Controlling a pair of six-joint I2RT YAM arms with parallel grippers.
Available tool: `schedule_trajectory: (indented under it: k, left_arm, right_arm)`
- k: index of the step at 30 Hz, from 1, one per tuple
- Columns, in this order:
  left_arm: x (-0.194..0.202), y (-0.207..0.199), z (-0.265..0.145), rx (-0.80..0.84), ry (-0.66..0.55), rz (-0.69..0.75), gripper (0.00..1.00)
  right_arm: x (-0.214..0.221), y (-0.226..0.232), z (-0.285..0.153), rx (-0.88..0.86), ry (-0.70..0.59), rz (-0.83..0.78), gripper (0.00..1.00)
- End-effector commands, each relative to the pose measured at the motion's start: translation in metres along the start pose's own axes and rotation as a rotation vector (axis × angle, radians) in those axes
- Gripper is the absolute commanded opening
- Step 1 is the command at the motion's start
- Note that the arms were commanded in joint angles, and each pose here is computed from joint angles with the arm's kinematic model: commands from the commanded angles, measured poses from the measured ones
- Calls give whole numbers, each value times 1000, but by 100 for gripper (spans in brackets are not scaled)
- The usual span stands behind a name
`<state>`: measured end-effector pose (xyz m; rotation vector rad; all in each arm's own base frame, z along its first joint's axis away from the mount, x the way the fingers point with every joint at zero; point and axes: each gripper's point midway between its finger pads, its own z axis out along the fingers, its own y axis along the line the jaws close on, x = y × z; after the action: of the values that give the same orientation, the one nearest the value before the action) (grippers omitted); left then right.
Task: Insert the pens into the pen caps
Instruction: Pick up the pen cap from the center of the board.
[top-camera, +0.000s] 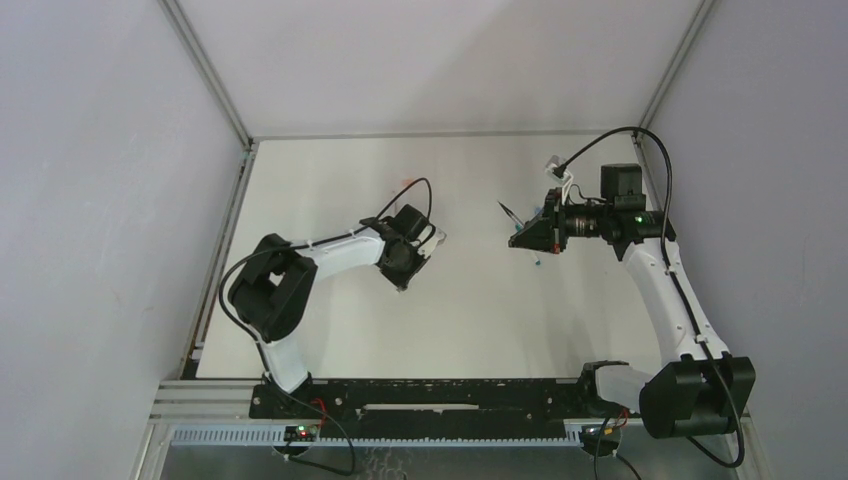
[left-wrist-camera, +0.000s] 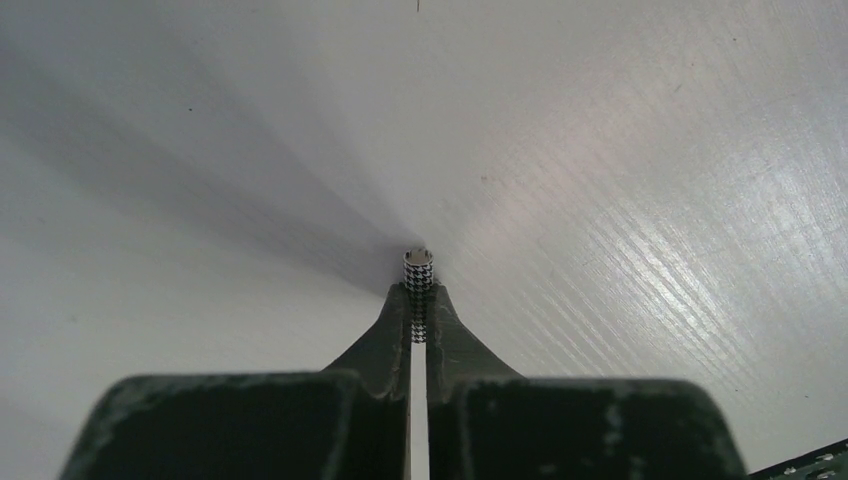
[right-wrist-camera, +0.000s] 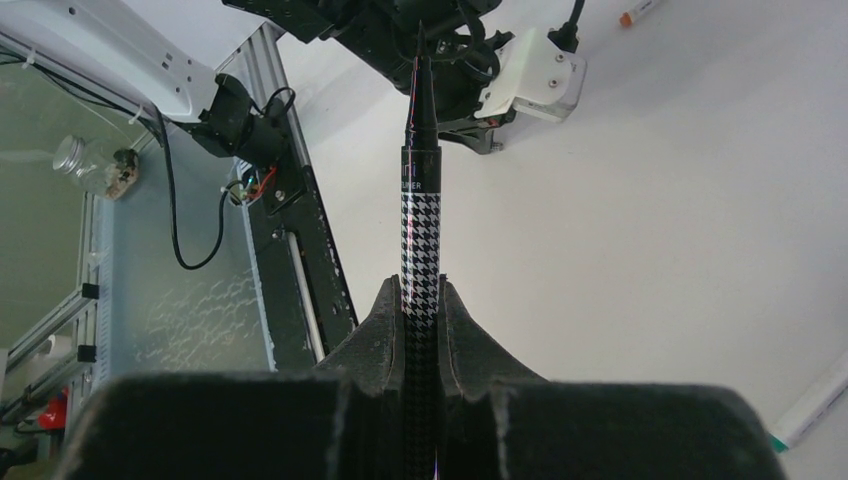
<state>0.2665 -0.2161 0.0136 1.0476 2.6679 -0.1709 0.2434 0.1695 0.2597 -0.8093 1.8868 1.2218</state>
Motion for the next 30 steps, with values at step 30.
schedule_trajectory:
  k: [30]
  left_arm:
    - [-42,-143,-198,939,-270,222,0]
  right_arm:
    - [26,13,-2,-190,528,-1359,0]
